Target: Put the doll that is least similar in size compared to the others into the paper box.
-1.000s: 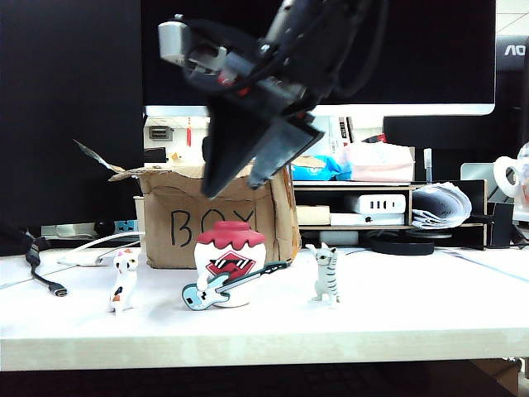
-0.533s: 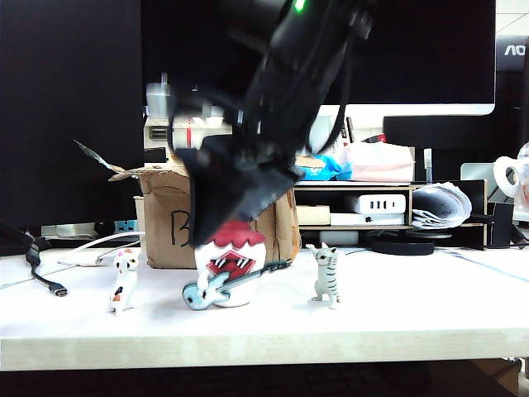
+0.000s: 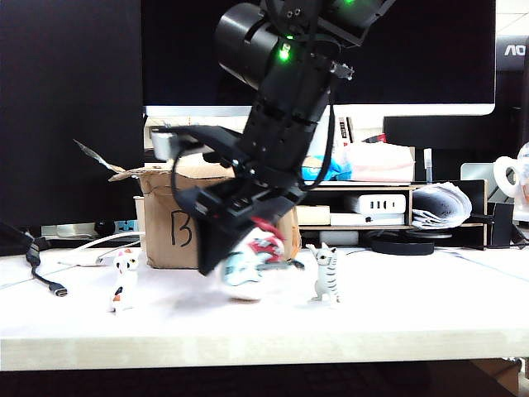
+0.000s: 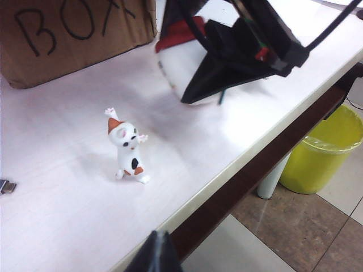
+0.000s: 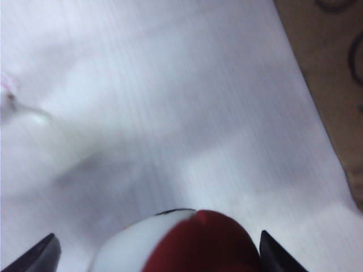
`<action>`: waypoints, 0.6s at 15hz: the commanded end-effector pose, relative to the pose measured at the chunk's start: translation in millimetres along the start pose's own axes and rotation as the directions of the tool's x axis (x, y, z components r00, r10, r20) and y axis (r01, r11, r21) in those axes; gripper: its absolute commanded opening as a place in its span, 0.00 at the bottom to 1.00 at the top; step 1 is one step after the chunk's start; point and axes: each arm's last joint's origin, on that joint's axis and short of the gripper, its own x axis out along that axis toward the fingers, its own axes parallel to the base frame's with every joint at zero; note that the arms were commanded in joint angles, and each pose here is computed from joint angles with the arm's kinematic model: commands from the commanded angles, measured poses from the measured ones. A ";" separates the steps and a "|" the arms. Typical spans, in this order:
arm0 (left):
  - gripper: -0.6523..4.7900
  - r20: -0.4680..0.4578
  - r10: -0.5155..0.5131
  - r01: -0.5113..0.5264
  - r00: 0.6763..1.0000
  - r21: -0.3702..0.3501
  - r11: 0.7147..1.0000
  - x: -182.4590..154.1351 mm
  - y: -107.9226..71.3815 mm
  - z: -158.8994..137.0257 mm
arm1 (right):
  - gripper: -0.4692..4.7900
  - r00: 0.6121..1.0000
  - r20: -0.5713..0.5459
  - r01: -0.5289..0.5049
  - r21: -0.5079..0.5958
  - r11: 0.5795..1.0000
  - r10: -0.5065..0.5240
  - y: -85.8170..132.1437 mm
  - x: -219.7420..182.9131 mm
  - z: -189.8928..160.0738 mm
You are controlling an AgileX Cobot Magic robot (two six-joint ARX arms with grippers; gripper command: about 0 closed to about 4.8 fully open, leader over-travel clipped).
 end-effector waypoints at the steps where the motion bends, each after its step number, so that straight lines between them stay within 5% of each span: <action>1: 0.11 0.016 0.001 -0.001 1.000 0.004 1.000 -0.1 0.2 1.9 | 1.00 0.999 -0.036 0.019 0.003 1.000 -0.019 1.0 -0.5 -2.3; 9: 0.11 0.016 0.001 -0.001 1.000 0.004 1.000 -0.1 0.2 1.9 | 1.00 0.996 -0.061 0.071 0.000 0.998 -0.070 -0.7 -0.7 -3.3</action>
